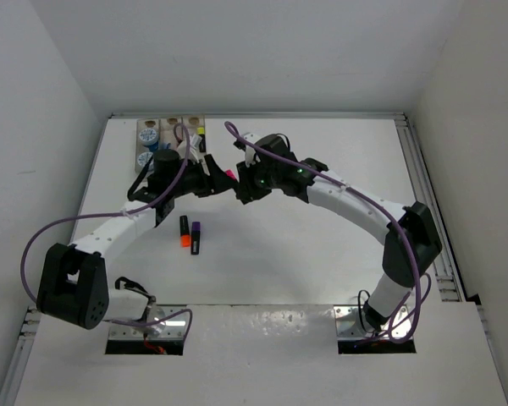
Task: Sort the stationery into containers
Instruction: Pick up the pen from the center of the board, then place the pen in the storage box.
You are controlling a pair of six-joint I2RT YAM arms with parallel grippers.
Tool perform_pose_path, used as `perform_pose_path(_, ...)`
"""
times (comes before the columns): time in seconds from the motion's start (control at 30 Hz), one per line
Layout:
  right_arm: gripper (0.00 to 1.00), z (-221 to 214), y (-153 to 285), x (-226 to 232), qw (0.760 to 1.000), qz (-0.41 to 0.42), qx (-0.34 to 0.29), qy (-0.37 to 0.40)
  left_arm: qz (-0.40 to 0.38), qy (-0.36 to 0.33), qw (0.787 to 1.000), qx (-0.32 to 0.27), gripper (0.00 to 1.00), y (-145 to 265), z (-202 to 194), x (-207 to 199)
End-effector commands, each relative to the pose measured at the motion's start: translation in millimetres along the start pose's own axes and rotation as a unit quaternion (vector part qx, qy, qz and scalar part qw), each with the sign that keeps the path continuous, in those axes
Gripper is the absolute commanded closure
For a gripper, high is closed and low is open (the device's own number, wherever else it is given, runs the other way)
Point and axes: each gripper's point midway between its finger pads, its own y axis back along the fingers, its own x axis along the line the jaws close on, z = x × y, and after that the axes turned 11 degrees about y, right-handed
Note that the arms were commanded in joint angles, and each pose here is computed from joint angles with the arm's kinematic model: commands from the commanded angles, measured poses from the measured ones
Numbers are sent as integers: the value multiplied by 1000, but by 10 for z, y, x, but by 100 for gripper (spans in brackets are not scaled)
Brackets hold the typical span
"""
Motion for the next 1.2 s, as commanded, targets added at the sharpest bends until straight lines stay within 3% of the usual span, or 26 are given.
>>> perform_pose_path(0.0, 100, 298, 95, 41, 999, 3, -37, -11, -29, -5, 999, -13, 35, -89, 111, -219)
perform_pose_path(0.17, 100, 346, 99, 38, 999, 2, -42, -14, -30, -8, 1000, 2, 42, -155, 9, -222)
perform_pose_path(0.27, 100, 406, 108, 65, 999, 7, -47, -17, -25, -10, 1000, 1, 58, -157, 19, -191)
perform_pose_path(0.3, 100, 435, 115, 74, 999, 11, -50, -15, -23, -13, 1000, 0, 70, -156, 37, -183)
perform_pose_path(0.4, 70, 417, 123, 76, 999, 14, -48, -3, -1, -20, 1000, -23, 96, -115, 351, -77)
perform_pose_path(0.43, 48, 395, 137, 54, 999, 12, -46, -4, 18, -13, 1000, -13, 100, -142, 378, 39)
perform_pose_path(0.47, 42, 384, 160, 22, 999, 10, -46, -4, 30, -35, 999, -14, 100, -151, 492, 116)
perform_pose_path(0.5, 38, 350, 193, -20, 999, 7, -45, -5, 36, -59, 997, -41, 100, -110, 876, 6)
perform_pose_path(0.53, 37, 315, 224, -88, 999, 14, -44, -11, 89, -42, 995, -6, 100, -214, 859, 301)
perform_pose_path(0.57, 37, 280, 249, -122, 999, 18, -42, -15, 118, -74, 990, 5, 100, -247, 993, 413)
perform_pose_path(0.6, 37, 193, 289, -149, 999, 21, -37, -19, 135, -114, 983, -50, 100, -199, 1592, 194)
perform_pose_path(0.63, 37, 146, 319, -247, 999, 16, -35, -27, 188, -97, 977, -11, 100, -318, 1553, 560)
perform_pose_path(0.7, 37, 16, 388, -361, 999, 12, -30, -35, 243, -122, 962, -33, 100, -345, 1974, 778)
perform_pose_path(0.77, 37, -130, 405, -439, 999, 6, -20, -42, 298, -128, 945, -51, 100, -321, 2145, 1111)
perform_pose_path(0.83, 37, -158, 466, -512, 999, 1, -26, -47, 328, -152, 929, -82, 98, -344, 2520, 1175)
perform_pose_path(0.97, 37, -319, 475, -576, 998, -1, -16, -58, 364, -167, 912, -93, 95, -418, 2759, 1497)
perform_pose_path(1.17, 38, -419, 420, -663, 998, -1, -3, -67, 383, -162, 908, -57, 95, -613, 2590, 1933)
